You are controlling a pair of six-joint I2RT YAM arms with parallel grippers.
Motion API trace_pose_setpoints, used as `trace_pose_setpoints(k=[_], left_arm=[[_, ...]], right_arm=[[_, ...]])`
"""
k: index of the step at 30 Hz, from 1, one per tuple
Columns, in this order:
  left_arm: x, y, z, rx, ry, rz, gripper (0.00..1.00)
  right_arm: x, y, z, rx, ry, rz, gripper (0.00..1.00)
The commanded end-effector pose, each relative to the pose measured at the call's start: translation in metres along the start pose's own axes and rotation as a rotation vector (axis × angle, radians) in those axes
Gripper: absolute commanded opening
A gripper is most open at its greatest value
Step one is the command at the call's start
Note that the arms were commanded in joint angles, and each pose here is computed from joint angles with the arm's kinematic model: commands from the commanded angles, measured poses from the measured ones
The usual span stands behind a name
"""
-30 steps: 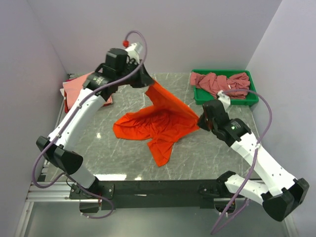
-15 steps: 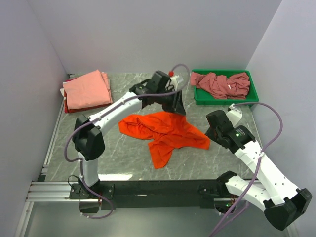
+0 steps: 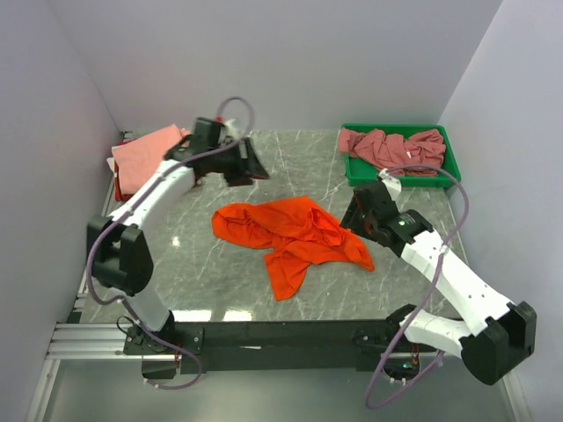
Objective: Fold and stack the t-shirts
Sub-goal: Flatten the tshirt out
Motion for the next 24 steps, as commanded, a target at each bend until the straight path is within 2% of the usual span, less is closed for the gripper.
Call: trace_pose_setpoints(k=[1, 5, 11, 18, 24], left_arm=[[0.000, 0.054, 0.028, 0.119, -0.038, 0.048, 0.67], [0.001, 0.110, 0.061, 0.249, -0.090, 0.087, 0.67], [-0.009, 0.162, 0.080, 0.343, -0.079, 0.163, 0.68], [-0.012, 0.172, 0.085, 0.355, -0.079, 0.186, 0.68], [-0.015, 0.174, 0.085, 0.360, -0.068, 0.187, 0.68]], right_arm=[[0.001, 0.021, -0.012, 0.082, 0.018, 0.035, 0.61], [-0.013, 0.021, -0.019, 0.076, 0.078, 0.056, 0.62], [-0.037, 0.009, -0.033, 0.047, 0.144, 0.072, 0.62], [-0.048, 0.006, -0.046, 0.022, 0.188, 0.110, 0.59], [-0.050, 0.004, -0.056, -0.008, 0.194, 0.132, 0.53]])
Point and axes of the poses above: each gripper's point midway between its finger pads, its own z axis back along the fingers, its own y axis along the line the jaws close on, x = y × z, the point moved 3 cm from there along z, back along the fingers
